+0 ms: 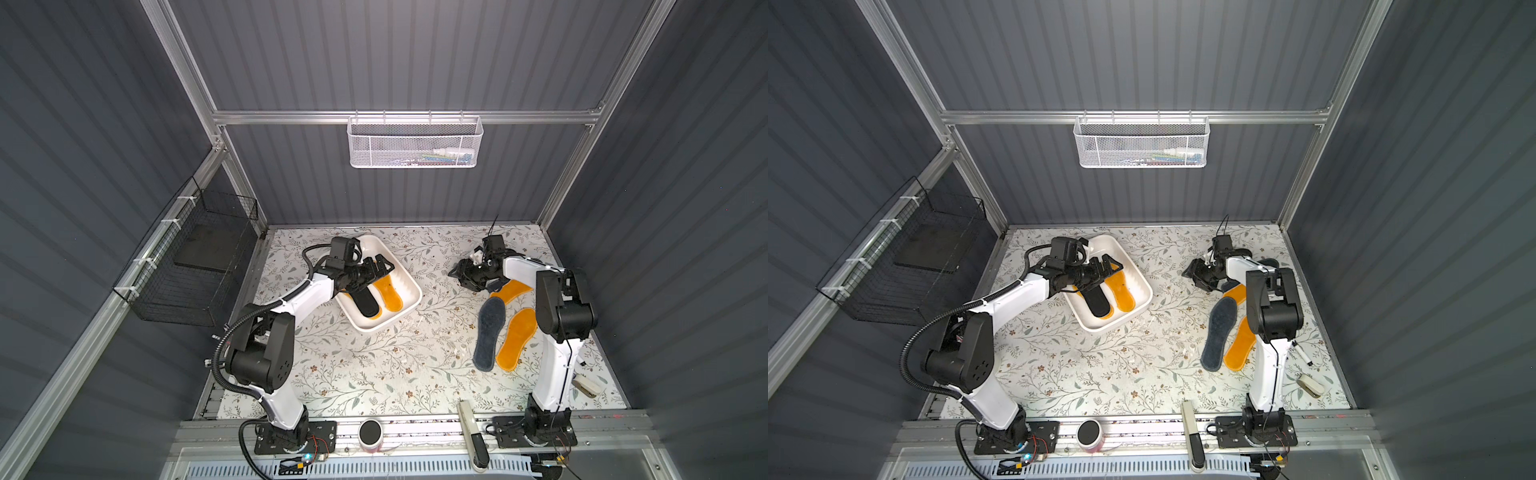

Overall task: Put the insoles into the storage box
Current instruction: Pick up the insole from the center of the board.

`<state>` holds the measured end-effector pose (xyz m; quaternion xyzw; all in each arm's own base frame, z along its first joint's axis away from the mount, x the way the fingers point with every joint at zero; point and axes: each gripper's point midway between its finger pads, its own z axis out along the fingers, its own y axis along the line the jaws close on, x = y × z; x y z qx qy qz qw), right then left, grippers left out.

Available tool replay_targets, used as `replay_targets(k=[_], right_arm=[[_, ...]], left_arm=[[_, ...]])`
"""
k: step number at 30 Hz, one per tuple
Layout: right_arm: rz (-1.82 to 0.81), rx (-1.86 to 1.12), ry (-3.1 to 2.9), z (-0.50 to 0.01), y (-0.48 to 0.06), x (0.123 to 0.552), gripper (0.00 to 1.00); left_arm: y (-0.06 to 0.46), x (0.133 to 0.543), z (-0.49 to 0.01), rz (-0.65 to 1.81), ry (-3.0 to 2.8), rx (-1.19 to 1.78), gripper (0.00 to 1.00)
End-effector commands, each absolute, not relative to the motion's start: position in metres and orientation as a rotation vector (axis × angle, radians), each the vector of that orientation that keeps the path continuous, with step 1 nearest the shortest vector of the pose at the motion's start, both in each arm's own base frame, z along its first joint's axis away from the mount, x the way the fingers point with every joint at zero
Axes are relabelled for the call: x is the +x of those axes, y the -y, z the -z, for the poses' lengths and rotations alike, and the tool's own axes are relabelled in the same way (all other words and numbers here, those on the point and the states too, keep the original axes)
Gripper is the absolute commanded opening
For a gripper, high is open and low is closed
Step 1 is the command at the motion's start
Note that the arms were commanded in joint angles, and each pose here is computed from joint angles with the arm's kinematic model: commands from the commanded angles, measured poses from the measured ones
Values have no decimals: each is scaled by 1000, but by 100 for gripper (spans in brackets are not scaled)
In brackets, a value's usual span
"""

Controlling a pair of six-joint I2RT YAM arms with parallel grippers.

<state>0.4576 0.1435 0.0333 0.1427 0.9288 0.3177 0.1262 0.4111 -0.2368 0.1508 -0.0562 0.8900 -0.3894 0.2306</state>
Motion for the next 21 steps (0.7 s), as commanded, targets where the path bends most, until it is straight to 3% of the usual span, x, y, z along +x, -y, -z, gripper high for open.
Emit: replay_targets(k=[1,7,13,21], right_arm=[[-940,331,-2834,-15,-154,415,67],[-1020,231,-2818,-29,-161,381,67],[-935,241,-2702,-69,-148,390,67],[-879,650,-2600,-79,-108,414,68]], left_arm=[[236,410,-140,1074,-2475,-147,100],[237,410,-137,1078,-2479,-152,100],[239,411,-134,1094,-2489,-155,99],[238,409,-134,1095,-2493,-155,99]])
